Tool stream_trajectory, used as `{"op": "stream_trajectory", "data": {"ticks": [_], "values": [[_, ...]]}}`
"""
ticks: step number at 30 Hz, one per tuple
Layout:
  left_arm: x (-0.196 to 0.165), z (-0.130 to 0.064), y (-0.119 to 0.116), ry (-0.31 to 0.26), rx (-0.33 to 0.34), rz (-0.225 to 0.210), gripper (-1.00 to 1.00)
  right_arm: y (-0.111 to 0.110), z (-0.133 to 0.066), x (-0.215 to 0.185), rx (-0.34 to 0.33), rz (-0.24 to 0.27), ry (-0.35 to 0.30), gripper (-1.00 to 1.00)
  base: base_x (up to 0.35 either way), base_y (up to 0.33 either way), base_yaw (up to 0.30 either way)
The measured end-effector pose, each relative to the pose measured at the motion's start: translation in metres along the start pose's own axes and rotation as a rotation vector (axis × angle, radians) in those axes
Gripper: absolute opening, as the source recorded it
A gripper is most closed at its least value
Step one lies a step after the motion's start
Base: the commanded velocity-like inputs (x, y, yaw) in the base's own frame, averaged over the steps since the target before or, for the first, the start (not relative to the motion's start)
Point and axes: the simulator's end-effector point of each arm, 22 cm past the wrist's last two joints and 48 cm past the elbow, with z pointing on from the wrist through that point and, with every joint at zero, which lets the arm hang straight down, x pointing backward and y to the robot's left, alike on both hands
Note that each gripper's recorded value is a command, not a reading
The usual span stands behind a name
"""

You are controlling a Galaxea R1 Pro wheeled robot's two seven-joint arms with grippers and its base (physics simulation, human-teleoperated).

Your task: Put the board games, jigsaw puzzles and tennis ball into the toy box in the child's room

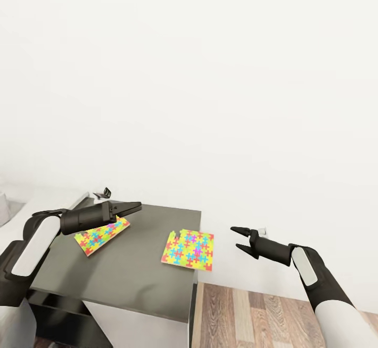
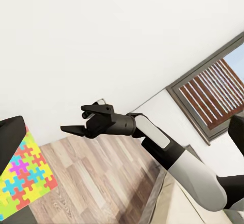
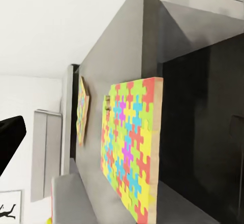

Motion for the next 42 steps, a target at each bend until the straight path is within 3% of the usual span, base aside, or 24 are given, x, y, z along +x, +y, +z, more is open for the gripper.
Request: {"op": "stream_trajectory", "data": {"ticks": [42], "values": [[0.015, -0.002, 0.017, -0.001, -0.005, 0.002, 1.00, -0.020, 0.009, 0.009, -0.006, 0.006, 0.004, 1.00, 0.000, 0.000, 0.001]]}}
